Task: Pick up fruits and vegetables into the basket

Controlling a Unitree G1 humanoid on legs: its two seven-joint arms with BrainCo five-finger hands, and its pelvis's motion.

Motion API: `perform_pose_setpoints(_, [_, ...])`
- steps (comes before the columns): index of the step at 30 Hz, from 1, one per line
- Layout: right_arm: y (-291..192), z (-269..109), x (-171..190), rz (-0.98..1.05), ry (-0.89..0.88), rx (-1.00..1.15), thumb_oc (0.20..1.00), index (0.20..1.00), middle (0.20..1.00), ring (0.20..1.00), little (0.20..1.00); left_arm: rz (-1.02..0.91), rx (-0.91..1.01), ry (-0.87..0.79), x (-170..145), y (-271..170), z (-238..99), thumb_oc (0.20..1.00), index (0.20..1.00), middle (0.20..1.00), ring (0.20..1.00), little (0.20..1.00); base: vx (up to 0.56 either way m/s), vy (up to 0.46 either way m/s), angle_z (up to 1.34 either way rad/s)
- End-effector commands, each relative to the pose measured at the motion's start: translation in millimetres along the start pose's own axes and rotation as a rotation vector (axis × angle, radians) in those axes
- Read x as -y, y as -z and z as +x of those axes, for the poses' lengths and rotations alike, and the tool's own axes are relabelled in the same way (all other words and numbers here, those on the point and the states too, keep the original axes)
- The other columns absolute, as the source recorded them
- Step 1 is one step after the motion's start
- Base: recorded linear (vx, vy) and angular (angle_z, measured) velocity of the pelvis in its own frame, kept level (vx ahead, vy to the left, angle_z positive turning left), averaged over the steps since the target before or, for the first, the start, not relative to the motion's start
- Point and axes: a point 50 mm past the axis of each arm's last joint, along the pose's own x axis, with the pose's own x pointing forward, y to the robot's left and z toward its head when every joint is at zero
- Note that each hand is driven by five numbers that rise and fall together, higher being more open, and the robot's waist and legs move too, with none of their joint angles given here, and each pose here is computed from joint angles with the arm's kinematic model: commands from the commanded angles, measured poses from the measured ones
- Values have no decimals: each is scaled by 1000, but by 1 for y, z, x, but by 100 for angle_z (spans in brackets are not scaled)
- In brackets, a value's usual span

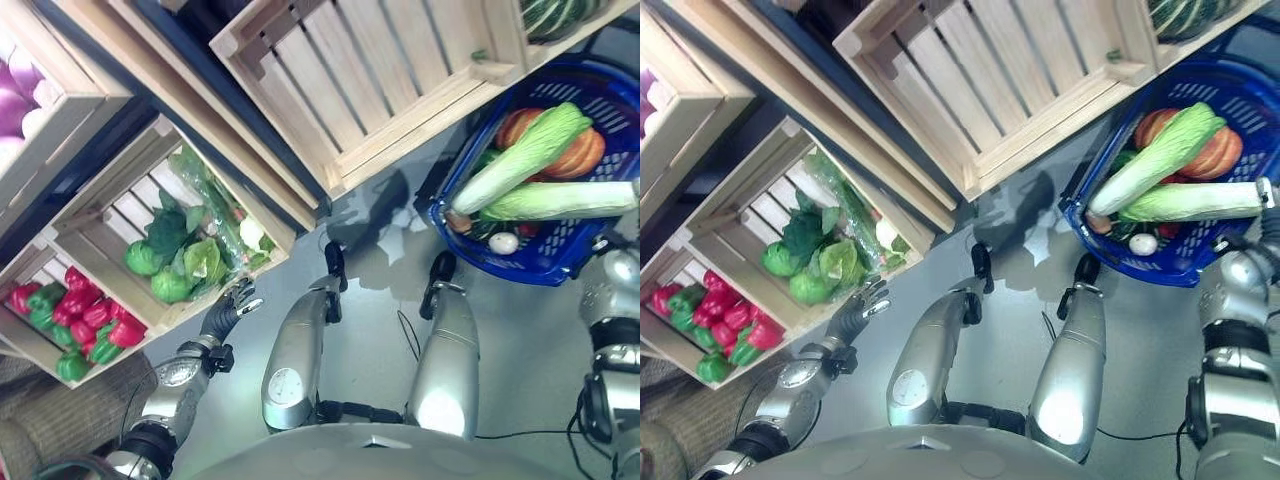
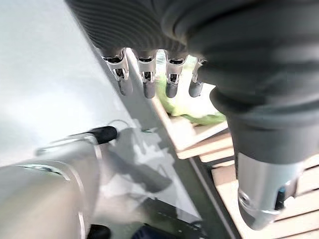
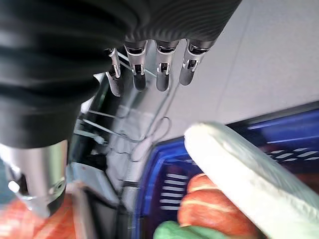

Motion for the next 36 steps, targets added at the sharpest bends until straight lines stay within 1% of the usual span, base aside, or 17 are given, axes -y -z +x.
perform_pose_setpoints(1, [-8,-11,-5,19,-113,110,1000,1000,1000,1000,1000,37,-11,-80,-24,10,-16,1000,1000,1000,1000,1000,85,-22,-13])
perform_pose_setpoints(4, [21,-39,-10,-33,-312,11,1000,1000,1000,1000,1000,46,-64,-113,-28,25,-24,1000,1000,1000,1000,1000,131,-7,-3])
perform_pose_setpoints(6, [42,-56,-11,-136,-410,-46,1000,1000,1000,1000,1000,35,-105,-119,-28,35,-27,1000,1000,1000,1000,1000,155,17,-9])
perform_pose_setpoints(9, [80,-89,-13,-247,-578,-223,1000,1000,1000,1000,1000,25,-166,-113,-27,47,-30,1000,1000,1000,1000,1000,121,42,-7])
perform_pose_setpoints(10, [92,-100,-13,-286,-617,-268,1000,1000,1000,1000,1000,20,-190,-113,-26,52,-30,1000,1000,1000,1000,1000,144,32,-5])
perform_pose_setpoints(12, [120,-122,-6,-321,-688,-457,1000,1000,1000,1000,1000,1,-237,-107,-24,61,-31,1000,1000,1000,1000,1000,81,38,-2])
perform_pose_setpoints(13, [123,-125,-6,-327,-705,-476,1000,1000,1000,1000,1000,-3,-241,-105,-23,62,-31,1000,1000,1000,1000,1000,23,35,6])
perform_pose_setpoints(16, [159,-159,9,-407,-773,-707,1000,1000,1000,1000,1000,-17,-293,-94,-21,69,-25,1000,1000,1000,1000,1000,20,38,7])
perform_pose_setpoints(17, [173,-178,16,-458,-802,-812,1000,1000,1000,1000,1000,-17,-319,-84,-19,72,-24,1000,1000,1000,1000,1000,1,52,0])
perform_pose_setpoints(20, [194,-211,32,-541,-861,-1005,1000,1000,1000,1000,1000,-25,-378,-66,-13,80,-21,1000,1000,1000,1000,1000,-12,64,1])
perform_pose_setpoints(22, [202,-226,38,-567,-877,-1099,1000,1000,1000,1000,1000,-36,-414,-57,-9,86,-21,1000,1000,1000,1000,1000,-6,64,4])
perform_pose_setpoints(23, [205,-235,43,-567,-875,-1185,1000,1000,1000,1000,1000,-43,-431,-50,-7,88,-21,1000,1000,1000,1000,1000,-14,71,4])
perform_pose_setpoints(27, [211,-252,60,-627,-861,-1342,1000,1000,1000,1000,1000,-86,-489,5,3,99,-24,1000,1000,1000,1000,1000,-12,83,4])
perform_pose_setpoints(29, [212,-258,67,-638,-858,-1399,1000,1000,1000,1000,1000,-101,-505,23,6,102,-25,1000,1000,1000,1000,1000,-12,67,5])
perform_pose_setpoints(31, [213,-259,70,-643,-857,-1412,1000,1000,1000,1000,1000,-125,-513,32,8,103,-26,1000,1000,1000,1000,1000,-23,50,1])
perform_pose_setpoints(32, [213,-263,72,-618,-852,-1455,1000,1000,1000,1000,1000,-152,-523,35,10,105,-26,1000,1000,1000,1000,1000,-30,39,1])
perform_pose_setpoints(36, [213,-265,75,-542,-794,-1509,1000,1000,1000,1000,1000,-179,-558,34,12,109,-27,1000,1000,1000,1000,1000,-10,11,1])
